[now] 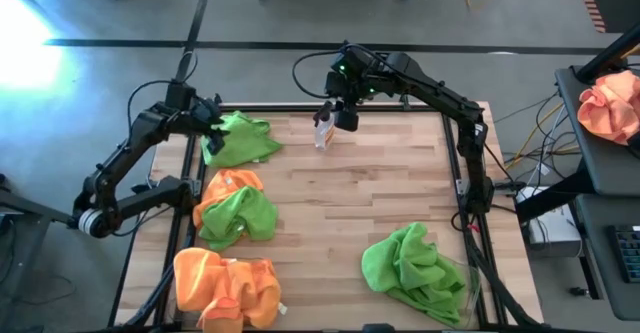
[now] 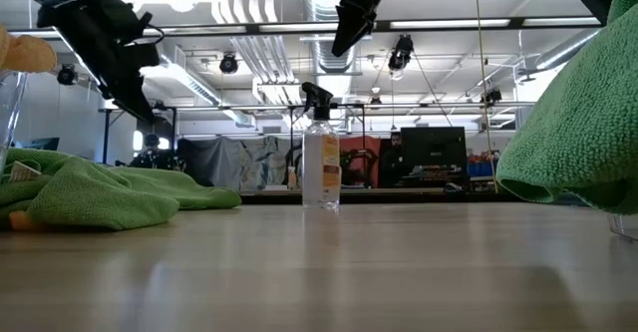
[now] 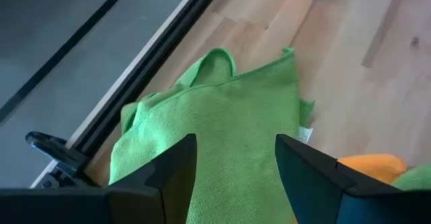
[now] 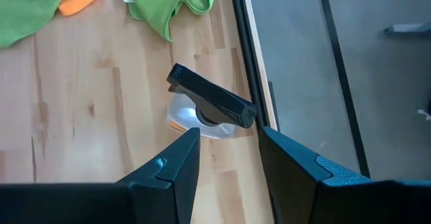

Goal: Sort microfiber towel by color & place in baskets
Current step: Put the green microfiber cloth into the right transparent bin

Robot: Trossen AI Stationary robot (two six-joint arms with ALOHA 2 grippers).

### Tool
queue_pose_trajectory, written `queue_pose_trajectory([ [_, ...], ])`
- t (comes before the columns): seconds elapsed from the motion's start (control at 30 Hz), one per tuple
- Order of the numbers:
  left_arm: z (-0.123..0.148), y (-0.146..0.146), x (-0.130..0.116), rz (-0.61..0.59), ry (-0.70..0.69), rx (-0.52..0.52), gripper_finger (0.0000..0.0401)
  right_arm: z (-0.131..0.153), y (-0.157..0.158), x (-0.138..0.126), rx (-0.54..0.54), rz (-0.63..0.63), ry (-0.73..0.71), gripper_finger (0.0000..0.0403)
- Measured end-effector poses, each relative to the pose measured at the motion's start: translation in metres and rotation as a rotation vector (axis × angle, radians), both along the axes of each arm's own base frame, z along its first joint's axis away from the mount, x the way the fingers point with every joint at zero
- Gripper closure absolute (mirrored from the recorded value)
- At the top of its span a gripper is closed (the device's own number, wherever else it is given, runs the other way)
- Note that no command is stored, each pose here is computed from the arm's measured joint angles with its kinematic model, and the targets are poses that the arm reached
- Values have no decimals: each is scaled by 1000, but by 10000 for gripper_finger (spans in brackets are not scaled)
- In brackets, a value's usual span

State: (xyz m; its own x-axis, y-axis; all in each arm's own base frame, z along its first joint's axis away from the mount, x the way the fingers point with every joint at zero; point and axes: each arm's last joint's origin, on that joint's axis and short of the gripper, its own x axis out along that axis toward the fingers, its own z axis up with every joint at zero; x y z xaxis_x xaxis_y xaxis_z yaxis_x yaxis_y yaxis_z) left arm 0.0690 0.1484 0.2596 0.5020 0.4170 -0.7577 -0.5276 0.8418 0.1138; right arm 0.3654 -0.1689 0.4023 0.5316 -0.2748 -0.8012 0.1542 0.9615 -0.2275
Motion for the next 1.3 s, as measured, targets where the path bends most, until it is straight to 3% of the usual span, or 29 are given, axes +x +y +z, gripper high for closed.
queue_pose_trajectory([
  [0.23, -6, 2, 0, -15, 37, 1, 216, -1, 0, -1, 19, -20, 6, 255],
  [0.57, -46, 7, 2, -61, 103, -84, 216, -1, 0, -1, 32, -40, 0, 255],
  [1.3, -81, 48, 18, -83, 216, -373, 216, -2, 1, -2, 45, -52, 5, 255],
])
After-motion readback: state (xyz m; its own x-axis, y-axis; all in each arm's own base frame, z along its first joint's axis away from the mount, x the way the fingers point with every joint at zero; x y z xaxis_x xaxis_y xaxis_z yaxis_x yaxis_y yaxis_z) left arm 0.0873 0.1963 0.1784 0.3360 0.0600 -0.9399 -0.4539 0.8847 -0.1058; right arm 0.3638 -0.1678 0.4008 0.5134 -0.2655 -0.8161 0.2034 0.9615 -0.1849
